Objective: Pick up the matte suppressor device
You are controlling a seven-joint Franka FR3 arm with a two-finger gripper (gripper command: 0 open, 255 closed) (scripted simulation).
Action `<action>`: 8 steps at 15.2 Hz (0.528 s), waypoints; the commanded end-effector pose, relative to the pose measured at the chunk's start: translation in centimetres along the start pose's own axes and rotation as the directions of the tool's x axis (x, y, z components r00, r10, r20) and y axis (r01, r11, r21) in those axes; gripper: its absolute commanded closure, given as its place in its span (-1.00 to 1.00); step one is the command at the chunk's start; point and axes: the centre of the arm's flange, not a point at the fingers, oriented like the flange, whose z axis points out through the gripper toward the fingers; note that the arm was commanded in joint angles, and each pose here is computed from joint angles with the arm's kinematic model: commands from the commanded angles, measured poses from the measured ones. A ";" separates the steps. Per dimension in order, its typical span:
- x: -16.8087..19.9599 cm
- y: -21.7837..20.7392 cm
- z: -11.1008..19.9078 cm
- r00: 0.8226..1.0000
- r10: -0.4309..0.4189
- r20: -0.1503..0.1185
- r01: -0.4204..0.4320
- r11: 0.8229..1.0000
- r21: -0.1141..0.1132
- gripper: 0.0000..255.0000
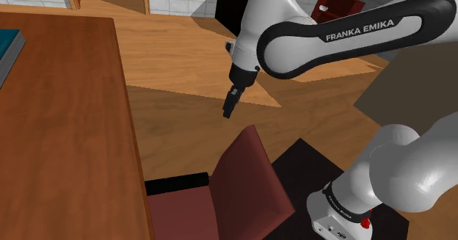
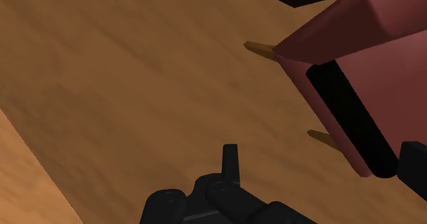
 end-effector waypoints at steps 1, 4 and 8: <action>1.1 -1.2 2.2 0.999 -0.041 0.005 0.041 0.999 -0.002 -1.00; 2.6 -3.2 5.3 0.995 -0.101 0.014 0.101 0.995 -0.005 -1.00; 4.4 -6.0 9.6 0.983 -0.180 0.026 0.180 0.984 -0.008 -1.00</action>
